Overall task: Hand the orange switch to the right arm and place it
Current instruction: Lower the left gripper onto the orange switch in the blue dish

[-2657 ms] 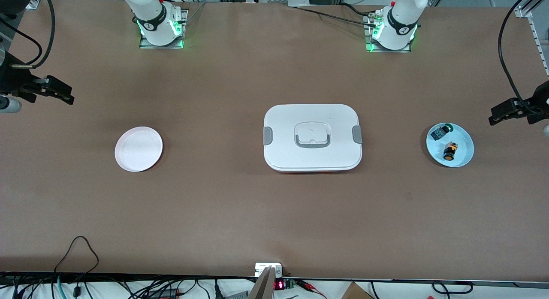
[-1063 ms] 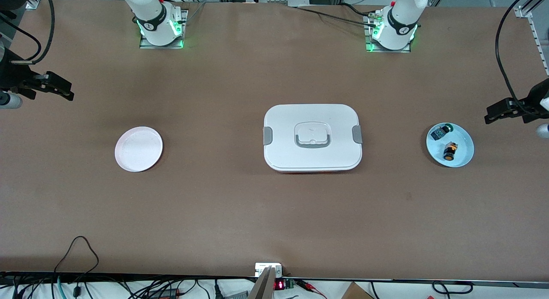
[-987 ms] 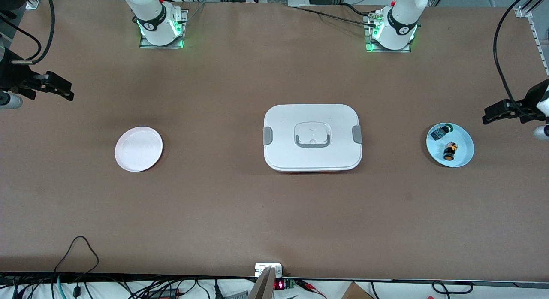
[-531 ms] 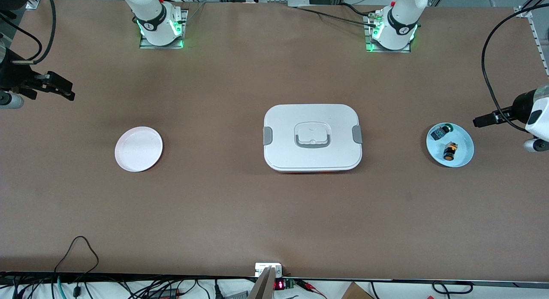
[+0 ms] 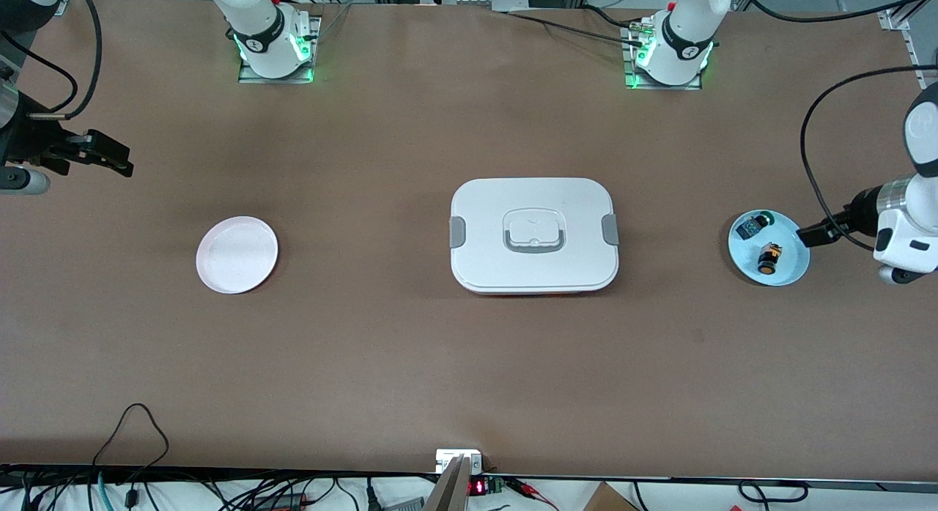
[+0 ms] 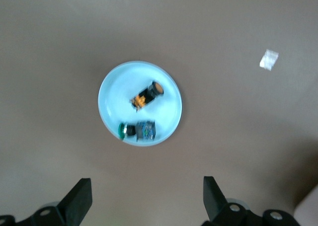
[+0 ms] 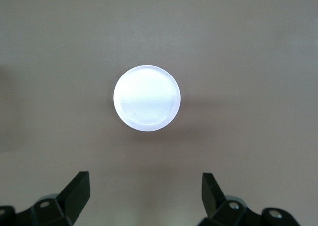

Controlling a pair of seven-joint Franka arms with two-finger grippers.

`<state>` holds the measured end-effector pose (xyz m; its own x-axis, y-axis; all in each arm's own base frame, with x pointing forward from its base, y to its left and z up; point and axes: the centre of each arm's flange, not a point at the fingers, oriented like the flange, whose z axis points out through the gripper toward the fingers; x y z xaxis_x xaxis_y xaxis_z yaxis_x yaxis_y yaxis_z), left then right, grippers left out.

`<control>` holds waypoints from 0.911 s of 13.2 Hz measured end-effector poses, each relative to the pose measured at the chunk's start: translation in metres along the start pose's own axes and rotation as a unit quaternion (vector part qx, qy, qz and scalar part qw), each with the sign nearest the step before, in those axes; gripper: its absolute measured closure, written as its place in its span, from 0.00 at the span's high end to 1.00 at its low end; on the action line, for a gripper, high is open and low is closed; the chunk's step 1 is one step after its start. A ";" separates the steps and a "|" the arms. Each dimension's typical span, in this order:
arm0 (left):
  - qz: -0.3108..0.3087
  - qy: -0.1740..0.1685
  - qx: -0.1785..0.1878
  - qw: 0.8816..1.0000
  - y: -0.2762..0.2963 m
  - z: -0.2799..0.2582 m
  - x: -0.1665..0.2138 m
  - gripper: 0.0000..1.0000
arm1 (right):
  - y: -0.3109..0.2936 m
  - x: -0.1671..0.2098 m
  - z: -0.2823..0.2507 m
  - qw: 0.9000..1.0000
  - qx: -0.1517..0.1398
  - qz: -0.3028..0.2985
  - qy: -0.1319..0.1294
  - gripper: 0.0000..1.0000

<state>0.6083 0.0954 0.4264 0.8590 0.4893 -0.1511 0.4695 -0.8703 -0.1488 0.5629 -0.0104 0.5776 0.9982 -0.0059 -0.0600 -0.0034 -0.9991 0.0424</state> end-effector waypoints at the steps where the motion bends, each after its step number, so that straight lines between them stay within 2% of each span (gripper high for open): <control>1: -0.007 0.012 -0.006 1.000 -0.006 0.013 0.007 0.99 | -0.001 0.002 0.004 1.000 0.000 -0.001 -0.004 1.00; 5: -0.030 0.041 -0.020 0.999 -0.027 0.079 0.033 0.97 | -0.014 0.012 0.025 1.000 -0.001 -0.012 -0.022 1.00; 8: -0.053 0.054 -0.027 0.997 -0.032 0.135 0.031 0.96 | -0.019 0.019 0.039 0.999 -0.001 -0.017 -0.034 1.00; 12: -0.076 0.062 -0.035 0.995 -0.042 0.190 0.024 0.96 | -0.019 0.019 0.041 0.999 -0.001 -0.017 -0.035 1.00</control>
<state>0.5709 0.1547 0.2437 0.7933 0.6087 -0.0090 0.6055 -0.7905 -0.0920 0.5796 0.0066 0.5352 0.9911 0.0245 -0.1306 0.0301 -0.9987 0.0412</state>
